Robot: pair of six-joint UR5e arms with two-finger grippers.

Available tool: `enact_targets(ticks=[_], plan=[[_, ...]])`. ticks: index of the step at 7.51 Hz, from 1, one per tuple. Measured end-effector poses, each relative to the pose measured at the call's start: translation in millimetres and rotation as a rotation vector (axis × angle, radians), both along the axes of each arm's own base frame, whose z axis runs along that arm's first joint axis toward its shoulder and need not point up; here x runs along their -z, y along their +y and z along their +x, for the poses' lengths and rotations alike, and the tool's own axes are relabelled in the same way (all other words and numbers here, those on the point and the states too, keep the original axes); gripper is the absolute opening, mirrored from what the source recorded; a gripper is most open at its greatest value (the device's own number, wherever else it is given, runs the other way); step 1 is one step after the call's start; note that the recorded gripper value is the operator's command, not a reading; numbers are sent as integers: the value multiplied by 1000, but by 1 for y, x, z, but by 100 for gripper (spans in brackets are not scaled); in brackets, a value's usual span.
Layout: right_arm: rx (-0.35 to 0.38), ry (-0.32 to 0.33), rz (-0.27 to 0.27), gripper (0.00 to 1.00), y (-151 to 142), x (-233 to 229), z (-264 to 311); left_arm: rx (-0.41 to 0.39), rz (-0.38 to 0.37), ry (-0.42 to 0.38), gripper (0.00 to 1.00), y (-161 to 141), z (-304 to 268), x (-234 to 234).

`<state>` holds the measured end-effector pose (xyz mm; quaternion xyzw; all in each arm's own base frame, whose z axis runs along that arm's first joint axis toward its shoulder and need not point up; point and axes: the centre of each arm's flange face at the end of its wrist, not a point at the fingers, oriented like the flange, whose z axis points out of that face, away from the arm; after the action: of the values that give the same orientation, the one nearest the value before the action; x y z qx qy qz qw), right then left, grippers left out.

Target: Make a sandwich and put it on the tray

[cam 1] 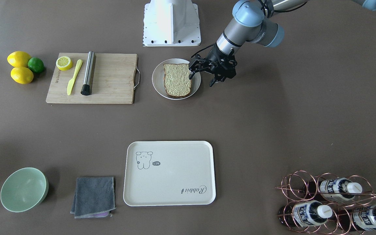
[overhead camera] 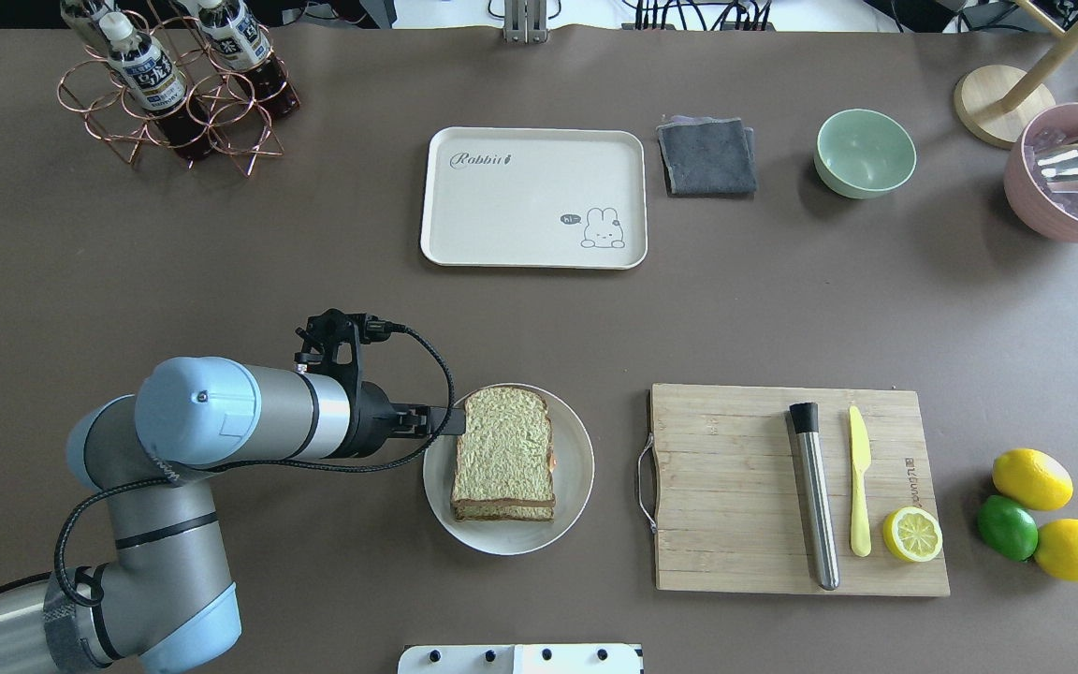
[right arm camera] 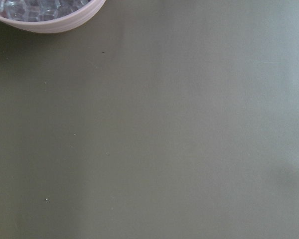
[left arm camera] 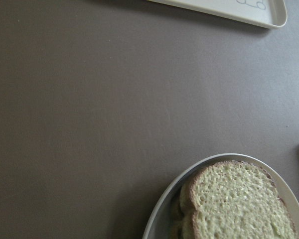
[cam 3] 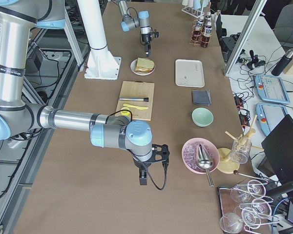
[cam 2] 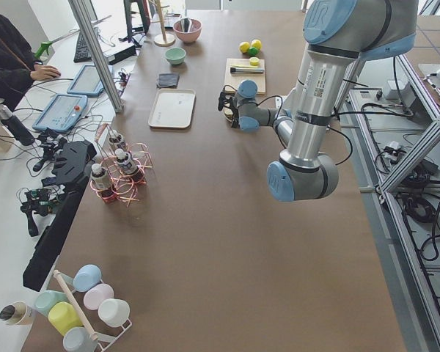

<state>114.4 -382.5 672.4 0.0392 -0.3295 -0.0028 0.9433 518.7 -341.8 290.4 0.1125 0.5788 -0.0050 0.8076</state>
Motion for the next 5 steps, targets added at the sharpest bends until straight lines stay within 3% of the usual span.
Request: enact_targets(ticks=[2, 3, 5], plan=[[-9, -11, -14, 100, 4, -3, 8, -13, 10, -11, 98, 4, 5, -5], [-24, -14, -21, 100, 4, -2, 10, -16, 17, -14, 82, 5, 5, -6], [-47, -17, -29, 100, 4, 1, 11, -20, 23, -13, 76, 5, 4, -9]])
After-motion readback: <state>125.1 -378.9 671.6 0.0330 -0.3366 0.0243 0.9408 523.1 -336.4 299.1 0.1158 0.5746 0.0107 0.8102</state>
